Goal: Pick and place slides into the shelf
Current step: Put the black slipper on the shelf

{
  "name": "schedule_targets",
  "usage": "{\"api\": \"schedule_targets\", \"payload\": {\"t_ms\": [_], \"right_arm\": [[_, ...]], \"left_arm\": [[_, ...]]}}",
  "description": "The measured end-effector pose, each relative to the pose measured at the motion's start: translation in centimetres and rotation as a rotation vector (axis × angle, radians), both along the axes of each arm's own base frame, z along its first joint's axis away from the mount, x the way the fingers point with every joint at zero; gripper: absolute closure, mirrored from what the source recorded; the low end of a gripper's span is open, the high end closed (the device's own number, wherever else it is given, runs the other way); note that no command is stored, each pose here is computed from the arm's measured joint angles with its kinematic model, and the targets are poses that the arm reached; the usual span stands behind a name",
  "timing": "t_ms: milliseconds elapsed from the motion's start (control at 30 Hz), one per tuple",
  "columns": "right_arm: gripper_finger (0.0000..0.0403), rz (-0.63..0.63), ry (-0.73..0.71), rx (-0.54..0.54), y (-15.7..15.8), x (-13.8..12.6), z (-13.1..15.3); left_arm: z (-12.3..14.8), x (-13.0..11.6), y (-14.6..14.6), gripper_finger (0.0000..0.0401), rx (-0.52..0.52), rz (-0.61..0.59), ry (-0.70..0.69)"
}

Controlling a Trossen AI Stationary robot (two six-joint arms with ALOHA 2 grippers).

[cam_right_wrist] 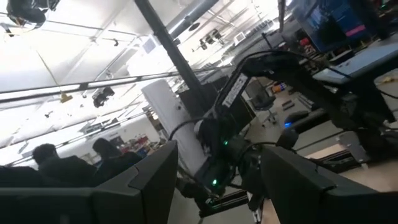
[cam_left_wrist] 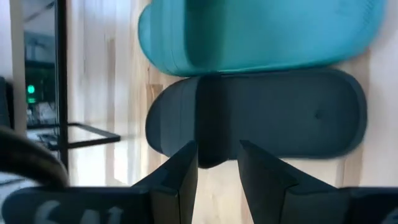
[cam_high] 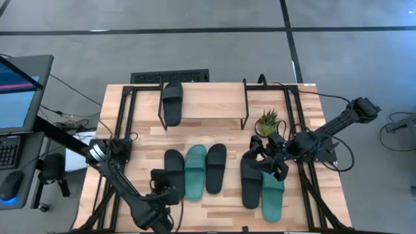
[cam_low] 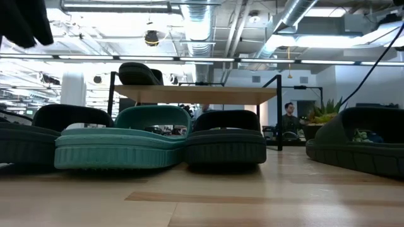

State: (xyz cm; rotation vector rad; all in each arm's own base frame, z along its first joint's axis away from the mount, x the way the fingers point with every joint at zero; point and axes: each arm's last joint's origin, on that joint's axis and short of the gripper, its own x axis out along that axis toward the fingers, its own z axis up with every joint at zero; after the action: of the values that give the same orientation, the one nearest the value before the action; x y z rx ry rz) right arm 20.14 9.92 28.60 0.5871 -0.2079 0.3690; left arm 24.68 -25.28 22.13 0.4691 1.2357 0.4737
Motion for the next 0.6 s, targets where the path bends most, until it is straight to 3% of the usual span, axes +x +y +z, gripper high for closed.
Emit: {"api": "schedule_targets", "payload": {"t_ms": [200, 500, 600], "right_arm": [[0.0188, -0.027, -0.015, 0.014, 0.0, -0.1, 0.2], [0.0188, 0.168, -0.026, -0.026, 1.9, -1.0, 0.1], [0.0188, 0.205, -0.029, -0.022, 2.7, -1.6, 0.1]], "left_arm": [[-0.3, 0.3, 0.0, 0.0297, 0.002, 0.083, -0.122], [-3.9, 1.7, -1.5, 0.0297, -0.064, 0.136, -0.125], [-4.3, 1.9, -1.9, 0.0297, -0.057, 0.155, -0.062]]}}
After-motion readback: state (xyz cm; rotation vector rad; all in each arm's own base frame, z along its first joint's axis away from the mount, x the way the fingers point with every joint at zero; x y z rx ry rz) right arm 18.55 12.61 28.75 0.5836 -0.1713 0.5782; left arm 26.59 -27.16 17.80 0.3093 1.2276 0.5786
